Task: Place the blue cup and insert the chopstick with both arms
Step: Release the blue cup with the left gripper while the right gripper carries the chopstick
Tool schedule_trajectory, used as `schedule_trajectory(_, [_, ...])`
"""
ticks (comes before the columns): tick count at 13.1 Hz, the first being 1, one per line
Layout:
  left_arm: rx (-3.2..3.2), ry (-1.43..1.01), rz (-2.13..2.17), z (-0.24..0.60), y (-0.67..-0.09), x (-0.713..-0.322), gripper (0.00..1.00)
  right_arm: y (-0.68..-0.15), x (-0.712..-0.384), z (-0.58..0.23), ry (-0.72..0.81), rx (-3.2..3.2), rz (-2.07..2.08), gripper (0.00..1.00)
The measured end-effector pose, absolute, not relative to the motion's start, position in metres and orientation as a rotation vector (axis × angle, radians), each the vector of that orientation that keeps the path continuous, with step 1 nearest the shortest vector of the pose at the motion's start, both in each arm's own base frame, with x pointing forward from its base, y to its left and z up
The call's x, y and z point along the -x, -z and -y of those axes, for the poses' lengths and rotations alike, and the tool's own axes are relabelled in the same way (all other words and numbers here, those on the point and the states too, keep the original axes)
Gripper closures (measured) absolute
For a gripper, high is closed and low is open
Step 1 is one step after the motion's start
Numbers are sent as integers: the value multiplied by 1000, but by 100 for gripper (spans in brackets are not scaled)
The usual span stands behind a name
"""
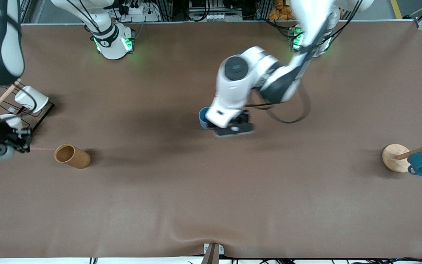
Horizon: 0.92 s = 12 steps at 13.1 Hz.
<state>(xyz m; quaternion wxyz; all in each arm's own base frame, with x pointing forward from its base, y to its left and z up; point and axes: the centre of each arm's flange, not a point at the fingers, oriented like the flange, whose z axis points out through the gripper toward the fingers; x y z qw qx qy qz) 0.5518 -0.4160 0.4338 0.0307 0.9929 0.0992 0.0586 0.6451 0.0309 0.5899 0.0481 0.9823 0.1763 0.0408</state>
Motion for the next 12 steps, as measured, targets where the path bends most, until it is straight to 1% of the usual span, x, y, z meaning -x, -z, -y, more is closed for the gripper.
schedule_trajectory(2, [-3059,-251,-354,342,-509,-571,0,-613,-629,-75,-179,-3059,-630,91])
schedule_trajectory(4, [-3073,-286,-386,278,-557,-577,0,-622,-620,-109,-212,-3087,-727,91])
schedule_trajectory(6, [-3098,-286,-394,229,-580,-580,0,-635,-603,-159,-252,-3088,-870,91])
schedule_trajectory(9, [-3134,-249,-416,181,-598,-579,0,-652,-563,-255,-307,-3030,-1115,91])
schedule_trajectory(12, [-3135,-176,-382,124,-615,-575,0,-647,-530,-330,-359,-3006,-1213,91])
